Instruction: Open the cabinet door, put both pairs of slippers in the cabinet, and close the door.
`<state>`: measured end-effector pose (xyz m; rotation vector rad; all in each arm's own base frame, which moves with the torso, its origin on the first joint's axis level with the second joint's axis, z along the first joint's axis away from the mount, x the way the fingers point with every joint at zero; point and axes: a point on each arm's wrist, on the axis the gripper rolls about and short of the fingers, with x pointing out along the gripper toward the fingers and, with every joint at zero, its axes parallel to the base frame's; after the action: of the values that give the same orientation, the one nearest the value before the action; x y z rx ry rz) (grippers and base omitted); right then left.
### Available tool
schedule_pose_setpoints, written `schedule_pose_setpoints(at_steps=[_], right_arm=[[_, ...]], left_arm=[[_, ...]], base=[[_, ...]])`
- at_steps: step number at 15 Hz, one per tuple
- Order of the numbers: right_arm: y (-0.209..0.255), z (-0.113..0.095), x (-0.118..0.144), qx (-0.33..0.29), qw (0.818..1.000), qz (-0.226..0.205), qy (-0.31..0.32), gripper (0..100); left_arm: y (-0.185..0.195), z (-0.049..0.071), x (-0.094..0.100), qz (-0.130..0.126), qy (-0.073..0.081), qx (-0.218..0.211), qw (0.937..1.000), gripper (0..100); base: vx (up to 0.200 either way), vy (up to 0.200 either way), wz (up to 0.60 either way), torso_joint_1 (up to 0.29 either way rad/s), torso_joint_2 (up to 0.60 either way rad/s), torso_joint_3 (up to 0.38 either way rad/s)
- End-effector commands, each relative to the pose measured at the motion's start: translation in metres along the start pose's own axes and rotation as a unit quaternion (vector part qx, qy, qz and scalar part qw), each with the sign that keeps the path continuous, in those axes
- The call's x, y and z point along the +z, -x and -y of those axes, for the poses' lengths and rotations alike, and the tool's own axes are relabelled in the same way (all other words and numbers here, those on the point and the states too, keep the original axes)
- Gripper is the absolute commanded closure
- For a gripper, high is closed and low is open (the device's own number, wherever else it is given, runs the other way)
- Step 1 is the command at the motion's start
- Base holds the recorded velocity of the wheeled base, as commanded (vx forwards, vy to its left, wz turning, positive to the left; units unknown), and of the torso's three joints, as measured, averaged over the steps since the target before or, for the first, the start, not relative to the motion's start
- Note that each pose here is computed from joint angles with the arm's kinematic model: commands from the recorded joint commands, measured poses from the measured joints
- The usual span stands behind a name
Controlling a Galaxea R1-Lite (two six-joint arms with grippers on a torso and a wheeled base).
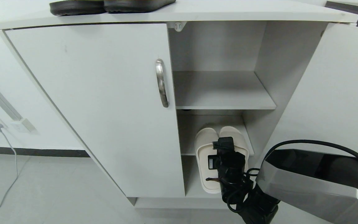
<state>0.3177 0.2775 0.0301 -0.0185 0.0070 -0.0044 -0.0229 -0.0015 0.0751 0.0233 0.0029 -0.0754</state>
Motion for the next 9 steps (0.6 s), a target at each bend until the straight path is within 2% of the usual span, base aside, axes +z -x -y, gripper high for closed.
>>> schedule_pose_setpoints(at_steps=[1,2,7,9], right_arm=[[-0.008,0.0,0.0,-0.006,1.0,0.003,-0.004,100],[-0.018,-0.004,0.0,-0.01,1.0,0.009,-0.014,100],[-0.049,-0.01,0.007,-0.026,0.998,-0.038,-0.034,100],[-0.059,-0.016,0.008,-0.012,0.998,-0.037,-0.04,100]], left_arm=[[0.0,0.0,0.0,-0.001,0.001,0.001,1.0,100],[0.0,0.0,0.0,-0.001,0.002,0.002,1.0,100],[0.0,0.0,0.0,-0.001,0.005,0.002,1.0,100],[0.0,0.0,0.0,-0.001,0.005,0.002,1.0,100]], base=[[0.0,0.0,0.0,0.0,0.0,0.0],[0.0,0.0,0.0,0.0,0.0,0.0],[0.0,0.0,0.0,0.0,0.0,0.0],[0.0,0.0,0.0,0.0,0.0,0.0]])
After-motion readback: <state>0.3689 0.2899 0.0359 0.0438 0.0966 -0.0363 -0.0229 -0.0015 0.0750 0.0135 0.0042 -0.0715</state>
